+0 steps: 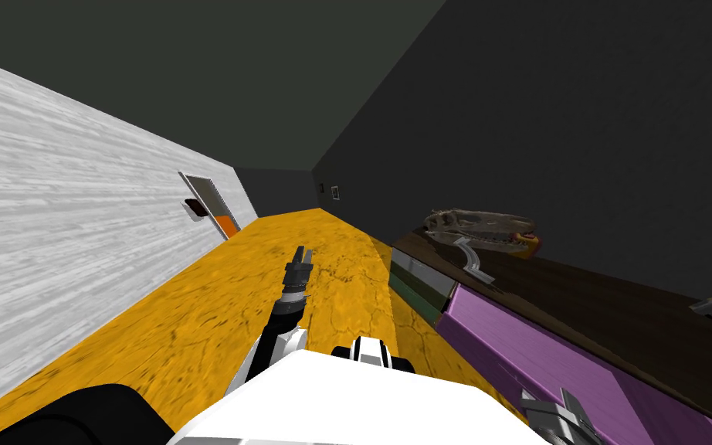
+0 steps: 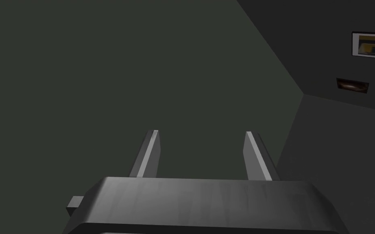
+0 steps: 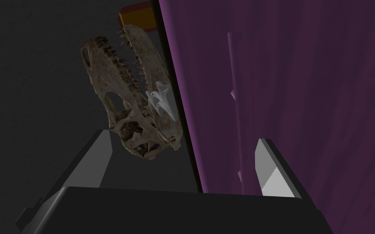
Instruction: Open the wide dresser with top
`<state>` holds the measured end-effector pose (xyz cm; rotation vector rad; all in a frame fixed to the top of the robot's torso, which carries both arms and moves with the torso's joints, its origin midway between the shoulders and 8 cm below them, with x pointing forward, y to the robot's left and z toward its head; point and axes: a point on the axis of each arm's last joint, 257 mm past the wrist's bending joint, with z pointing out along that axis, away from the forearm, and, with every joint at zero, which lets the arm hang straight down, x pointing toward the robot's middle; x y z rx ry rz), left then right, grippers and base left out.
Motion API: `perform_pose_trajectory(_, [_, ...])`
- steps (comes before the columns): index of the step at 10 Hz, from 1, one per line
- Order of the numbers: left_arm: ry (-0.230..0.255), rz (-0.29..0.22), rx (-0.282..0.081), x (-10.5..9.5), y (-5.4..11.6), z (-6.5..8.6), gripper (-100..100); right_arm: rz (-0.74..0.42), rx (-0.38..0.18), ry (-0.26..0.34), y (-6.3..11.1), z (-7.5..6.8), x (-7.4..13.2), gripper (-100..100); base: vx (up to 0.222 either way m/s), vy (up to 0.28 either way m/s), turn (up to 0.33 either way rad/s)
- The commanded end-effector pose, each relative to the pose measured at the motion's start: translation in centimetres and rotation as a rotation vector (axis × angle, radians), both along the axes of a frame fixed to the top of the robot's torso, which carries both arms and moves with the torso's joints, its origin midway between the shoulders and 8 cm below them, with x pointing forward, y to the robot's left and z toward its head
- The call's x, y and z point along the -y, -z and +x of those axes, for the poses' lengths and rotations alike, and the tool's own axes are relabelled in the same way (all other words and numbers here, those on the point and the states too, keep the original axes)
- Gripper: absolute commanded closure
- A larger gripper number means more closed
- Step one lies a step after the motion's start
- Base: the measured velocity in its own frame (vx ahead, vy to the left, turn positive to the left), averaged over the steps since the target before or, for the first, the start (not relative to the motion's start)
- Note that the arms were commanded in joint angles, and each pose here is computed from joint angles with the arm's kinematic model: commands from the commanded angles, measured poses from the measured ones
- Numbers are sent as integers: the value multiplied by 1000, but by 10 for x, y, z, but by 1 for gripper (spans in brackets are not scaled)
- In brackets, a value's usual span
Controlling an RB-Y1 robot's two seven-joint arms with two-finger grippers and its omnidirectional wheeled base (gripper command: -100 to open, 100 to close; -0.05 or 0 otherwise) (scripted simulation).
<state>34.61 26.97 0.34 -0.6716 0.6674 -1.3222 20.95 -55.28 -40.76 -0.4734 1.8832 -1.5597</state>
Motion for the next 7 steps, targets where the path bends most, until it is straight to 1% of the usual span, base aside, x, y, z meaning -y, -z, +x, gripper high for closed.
perform_pose_trajectory(1, [0, 0, 0, 0, 0, 0, 0, 4, -3, -3, -1, 0, 3, -100, -3, 12, -6])
perform_pose_trajectory(2, [0, 0, 0, 0, 0, 0, 0, 8, -8, -4, 1, -1, 2, 0, 0, 0, 0])
perform_pose_trajectory(7, [0, 0, 0, 0, 0, 0, 0, 18, -22, -5, 7, -4, -1, 0, 0, 0, 0])
